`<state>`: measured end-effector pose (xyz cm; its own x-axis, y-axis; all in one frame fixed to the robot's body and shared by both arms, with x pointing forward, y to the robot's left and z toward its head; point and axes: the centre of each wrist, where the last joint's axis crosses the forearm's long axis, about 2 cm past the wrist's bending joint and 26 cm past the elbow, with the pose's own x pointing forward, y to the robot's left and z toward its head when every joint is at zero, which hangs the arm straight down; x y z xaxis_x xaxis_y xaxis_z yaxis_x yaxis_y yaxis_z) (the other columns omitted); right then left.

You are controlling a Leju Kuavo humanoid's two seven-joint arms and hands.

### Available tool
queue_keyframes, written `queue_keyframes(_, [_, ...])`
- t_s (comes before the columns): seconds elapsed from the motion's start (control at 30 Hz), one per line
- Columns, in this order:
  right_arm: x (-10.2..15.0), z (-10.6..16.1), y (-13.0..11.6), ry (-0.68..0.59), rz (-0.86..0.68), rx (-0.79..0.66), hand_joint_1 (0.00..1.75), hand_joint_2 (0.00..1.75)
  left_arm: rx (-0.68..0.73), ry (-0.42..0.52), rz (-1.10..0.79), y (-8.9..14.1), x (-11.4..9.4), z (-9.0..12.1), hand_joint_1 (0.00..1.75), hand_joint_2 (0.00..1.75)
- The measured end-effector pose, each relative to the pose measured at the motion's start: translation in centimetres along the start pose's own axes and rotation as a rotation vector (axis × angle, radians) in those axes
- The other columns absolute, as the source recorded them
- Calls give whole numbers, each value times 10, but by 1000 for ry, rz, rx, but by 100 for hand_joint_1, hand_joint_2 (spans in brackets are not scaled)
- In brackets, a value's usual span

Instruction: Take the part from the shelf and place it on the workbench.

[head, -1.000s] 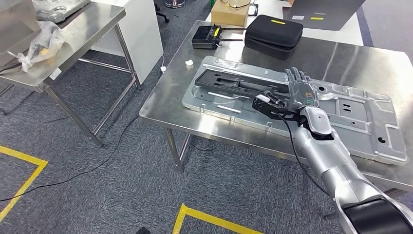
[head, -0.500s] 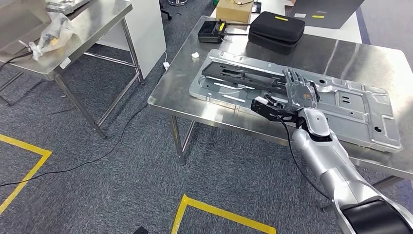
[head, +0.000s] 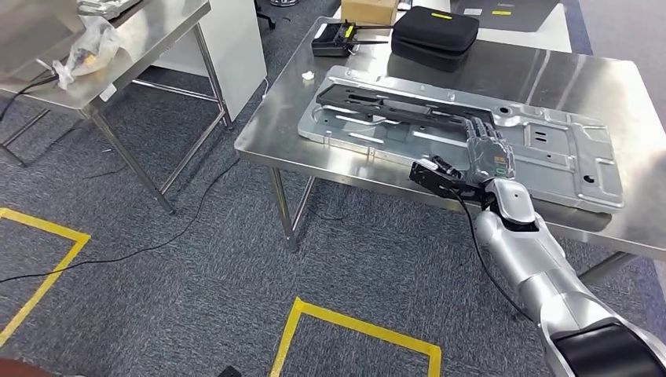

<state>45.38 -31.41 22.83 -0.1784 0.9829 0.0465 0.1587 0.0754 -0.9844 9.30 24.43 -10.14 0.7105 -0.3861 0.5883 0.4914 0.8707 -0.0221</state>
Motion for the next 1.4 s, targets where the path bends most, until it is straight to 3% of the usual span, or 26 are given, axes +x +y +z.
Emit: queue_keyframes(1.4, [-5, 6, 12, 16, 1, 23, 0, 0, 0, -2, 4, 1, -3, 1, 0, 0])
